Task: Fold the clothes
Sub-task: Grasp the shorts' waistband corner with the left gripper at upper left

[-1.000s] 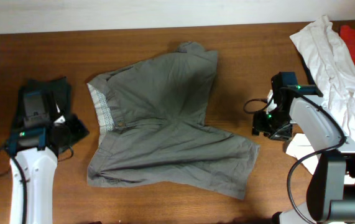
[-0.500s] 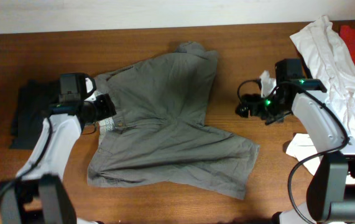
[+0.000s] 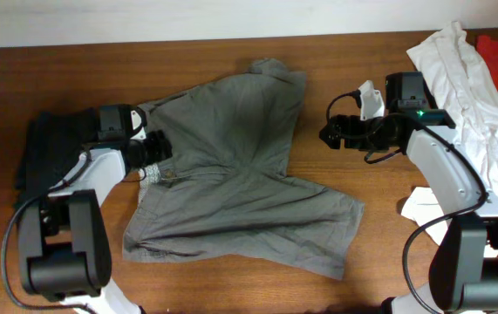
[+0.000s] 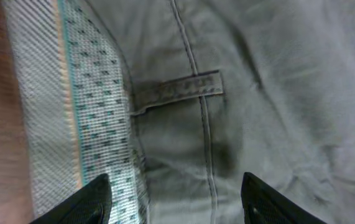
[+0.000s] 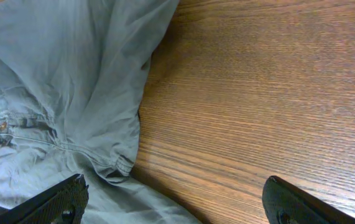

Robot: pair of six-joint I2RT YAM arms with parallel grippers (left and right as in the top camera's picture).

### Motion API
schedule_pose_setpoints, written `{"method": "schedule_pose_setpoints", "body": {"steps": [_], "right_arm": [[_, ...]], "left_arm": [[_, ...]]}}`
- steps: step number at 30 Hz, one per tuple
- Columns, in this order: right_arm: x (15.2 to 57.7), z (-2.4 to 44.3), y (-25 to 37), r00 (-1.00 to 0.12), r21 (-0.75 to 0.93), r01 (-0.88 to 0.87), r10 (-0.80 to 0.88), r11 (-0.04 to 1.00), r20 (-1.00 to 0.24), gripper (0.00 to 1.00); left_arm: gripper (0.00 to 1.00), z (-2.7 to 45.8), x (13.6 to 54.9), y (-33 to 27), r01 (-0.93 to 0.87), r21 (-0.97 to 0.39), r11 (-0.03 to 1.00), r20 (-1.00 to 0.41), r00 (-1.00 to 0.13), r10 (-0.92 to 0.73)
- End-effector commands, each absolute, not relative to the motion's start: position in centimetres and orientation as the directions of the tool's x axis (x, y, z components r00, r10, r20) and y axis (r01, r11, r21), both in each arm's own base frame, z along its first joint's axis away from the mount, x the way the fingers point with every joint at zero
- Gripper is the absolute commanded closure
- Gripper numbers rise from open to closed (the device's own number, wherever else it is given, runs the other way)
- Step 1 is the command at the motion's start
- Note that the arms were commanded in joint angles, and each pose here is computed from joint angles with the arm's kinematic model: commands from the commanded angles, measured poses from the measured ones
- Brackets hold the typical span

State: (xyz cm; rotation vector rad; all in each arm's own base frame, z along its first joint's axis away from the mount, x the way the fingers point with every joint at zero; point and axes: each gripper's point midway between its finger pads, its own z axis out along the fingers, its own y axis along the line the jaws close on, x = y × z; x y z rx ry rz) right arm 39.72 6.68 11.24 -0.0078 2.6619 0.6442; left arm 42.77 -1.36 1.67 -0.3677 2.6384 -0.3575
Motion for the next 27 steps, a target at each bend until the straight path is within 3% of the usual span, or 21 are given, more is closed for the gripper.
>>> {"method": "schedule_pose_setpoints", "body": {"steps": [1, 13, 15, 16, 17, 19, 23, 27], "right_arm": [[40.2, 11.7, 7.3, -0.914, 0.447, -0.127, 0.070, 0.885, -0.399, 0.06], [40.2, 11.7, 7.2, -0.915, 0.444, -0.126, 0.070, 0.887, -0.398, 0.06], [40.2, 11.6, 7.1, -0.914, 0.437, -0.122, 0.070, 0.891, -0.399, 0.06], [40.3, 11.4, 6.8, -0.914, 0.421, -0.114, 0.071, 0.900, -0.399, 0.06], [40.4, 11.3, 6.6, -0.914, 0.415, -0.111, 0.071, 0.903, -0.399, 0.07], [40.6, 11.0, 6.3, -0.913, 0.398, -0.103, 0.072, 0.912, -0.401, 0.07], [41.3, 10.2, 6.1, -0.909, 0.383, -0.100, 0.072, 0.918, -0.410, 0.07], [42.3, 9.1, 6.2, -0.906, 0.388, -0.106, 0.071, 0.915, -0.416, 0.06]], "left_arm": [[0.34, 0.3, 42.8, -2.6, -0.172, -0.369, 0.913, -0.356, -0.882, -0.309], [0.36, 1.5, 44.1, -4.5, -0.109, -0.483, 0.869, -0.380, -0.868, -0.320], [0.50, 1.7, 44.1, -4.9, -0.097, -0.502, 0.859, -0.375, -0.871, -0.318], [0.73, 1.9, 44.1, -5.2, -0.085, -0.521, 0.849, -0.372, -0.873, -0.316], [0.87, 2.0, 44.1, -5.3, -0.082, -0.525, 0.847, -0.371, -0.873, -0.315], [0.99, 2.0, 44.0, -5.3, -0.083, -0.528, 0.845, -0.369, -0.874, -0.316], [0.99, 2.4, 43.7, -5.0, -0.096, -0.530, 0.843, -0.355, -0.877, -0.323], [0.99, 5.9, 43.0, -3.9, -0.118, -0.535, 0.837, -0.351, -0.869, -0.347]]}}
